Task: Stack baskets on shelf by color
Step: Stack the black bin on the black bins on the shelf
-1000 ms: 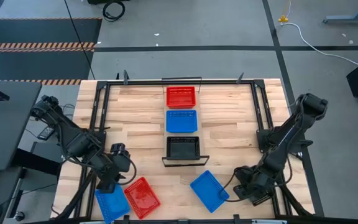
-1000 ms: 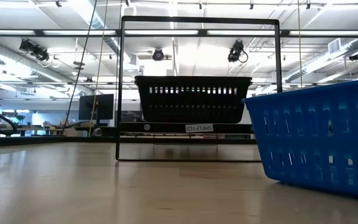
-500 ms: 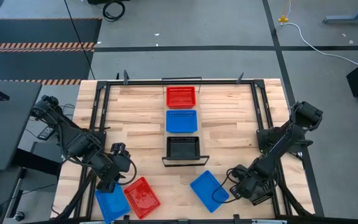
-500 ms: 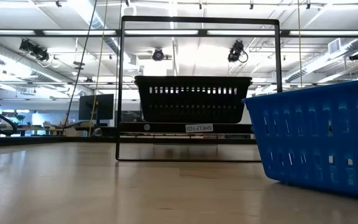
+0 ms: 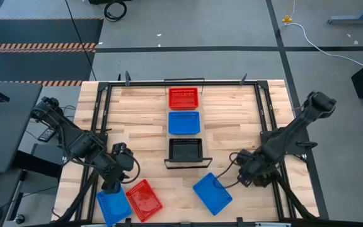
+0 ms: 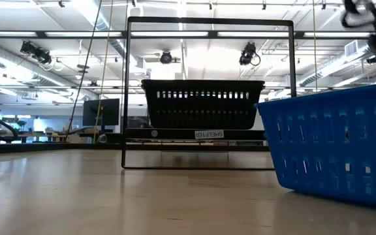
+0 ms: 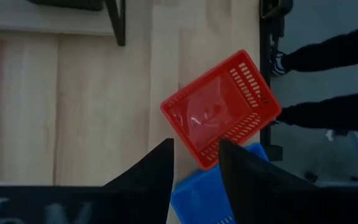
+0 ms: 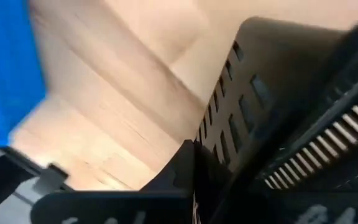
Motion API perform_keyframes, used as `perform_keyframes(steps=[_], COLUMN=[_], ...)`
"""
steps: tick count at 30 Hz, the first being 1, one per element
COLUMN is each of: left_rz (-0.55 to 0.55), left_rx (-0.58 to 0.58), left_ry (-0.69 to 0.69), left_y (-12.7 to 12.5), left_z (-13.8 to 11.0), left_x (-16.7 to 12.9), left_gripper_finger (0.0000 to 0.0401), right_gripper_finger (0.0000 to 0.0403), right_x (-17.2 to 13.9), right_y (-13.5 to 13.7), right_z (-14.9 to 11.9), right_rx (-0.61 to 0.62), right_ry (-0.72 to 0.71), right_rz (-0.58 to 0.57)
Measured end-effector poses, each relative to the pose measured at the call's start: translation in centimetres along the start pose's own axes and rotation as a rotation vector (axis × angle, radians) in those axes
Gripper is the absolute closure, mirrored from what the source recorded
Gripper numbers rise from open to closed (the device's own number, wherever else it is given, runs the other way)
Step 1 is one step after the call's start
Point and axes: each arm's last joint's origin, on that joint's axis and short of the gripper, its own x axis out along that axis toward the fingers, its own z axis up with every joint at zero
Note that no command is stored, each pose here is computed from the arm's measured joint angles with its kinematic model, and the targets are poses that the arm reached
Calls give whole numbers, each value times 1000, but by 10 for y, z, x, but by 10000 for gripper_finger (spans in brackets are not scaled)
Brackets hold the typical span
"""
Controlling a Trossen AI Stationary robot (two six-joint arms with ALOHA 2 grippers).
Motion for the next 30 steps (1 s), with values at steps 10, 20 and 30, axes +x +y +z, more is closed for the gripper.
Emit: perform_keyframes(steps=[10,20,30], left_rz=[61,81,88], left_rx=[-27,-62,-86], left_ry=[-50,-71,-71], left_y=[6,14,16], left_z=[5,13,14], left_x=[1,2,2], left_gripper_finger=[268,268,268], right_gripper_finger=[399,401,402], right_x=[-97,-170,-161], right_y=[-3,31,78], right_z=[44,126,194], right_rx=[-212,-545,-787], right_ry=[-251,-522,-287], right_rz=[112,188,249])
